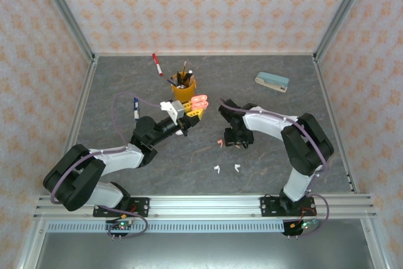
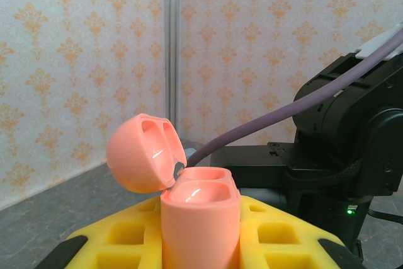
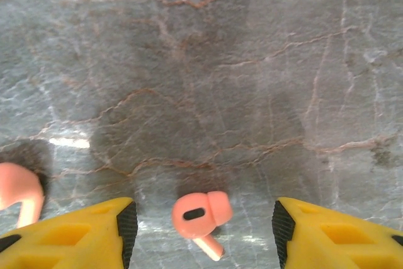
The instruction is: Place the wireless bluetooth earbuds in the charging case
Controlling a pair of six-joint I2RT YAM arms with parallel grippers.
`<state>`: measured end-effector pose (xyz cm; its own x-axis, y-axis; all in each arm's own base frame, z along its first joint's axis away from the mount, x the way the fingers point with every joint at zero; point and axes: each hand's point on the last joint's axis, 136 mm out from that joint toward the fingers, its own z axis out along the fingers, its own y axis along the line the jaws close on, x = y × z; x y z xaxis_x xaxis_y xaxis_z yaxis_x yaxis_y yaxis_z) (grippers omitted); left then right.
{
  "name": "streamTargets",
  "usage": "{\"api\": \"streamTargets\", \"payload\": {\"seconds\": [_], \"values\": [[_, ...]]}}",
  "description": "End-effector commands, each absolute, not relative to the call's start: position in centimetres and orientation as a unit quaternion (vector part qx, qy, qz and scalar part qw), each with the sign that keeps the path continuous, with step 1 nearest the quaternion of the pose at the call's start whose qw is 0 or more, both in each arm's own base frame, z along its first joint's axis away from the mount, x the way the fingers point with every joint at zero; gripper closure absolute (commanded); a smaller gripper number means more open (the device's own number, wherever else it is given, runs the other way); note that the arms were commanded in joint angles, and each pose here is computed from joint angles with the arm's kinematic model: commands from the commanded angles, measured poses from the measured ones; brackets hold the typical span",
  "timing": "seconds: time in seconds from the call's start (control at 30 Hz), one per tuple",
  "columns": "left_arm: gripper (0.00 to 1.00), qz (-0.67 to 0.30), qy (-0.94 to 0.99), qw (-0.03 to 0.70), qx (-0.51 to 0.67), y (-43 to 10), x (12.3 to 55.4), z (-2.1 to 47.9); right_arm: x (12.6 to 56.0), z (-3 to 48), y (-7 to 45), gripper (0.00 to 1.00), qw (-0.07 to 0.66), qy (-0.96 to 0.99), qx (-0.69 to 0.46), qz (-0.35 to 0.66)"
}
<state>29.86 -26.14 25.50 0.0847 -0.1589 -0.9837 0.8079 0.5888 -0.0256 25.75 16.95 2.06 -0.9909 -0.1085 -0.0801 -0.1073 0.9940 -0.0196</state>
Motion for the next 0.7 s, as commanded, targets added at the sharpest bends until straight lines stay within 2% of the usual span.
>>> {"api": "streamTargets", "payload": {"seconds": [0.0,0.27,0.67], "values": [[1.0,-0.35,0.563,0.692,0.285,-26.1,29.98,26.58,26.44,1.96,16.69,0.41,0.044,0.997,-0.056,-0.01],[1.0,-0.35,0.564,0.691,0.285,-26.18,30.02,26.55,26.94,1.42,16.97,0.43,0.037,0.998,-0.047,0.011],[1.0,-0.353,0.565,0.689,0.286,-26.36,30.16,26.61,26.82,0.98,17.07,0.55,0.033,0.998,-0.042,0.018]]}}
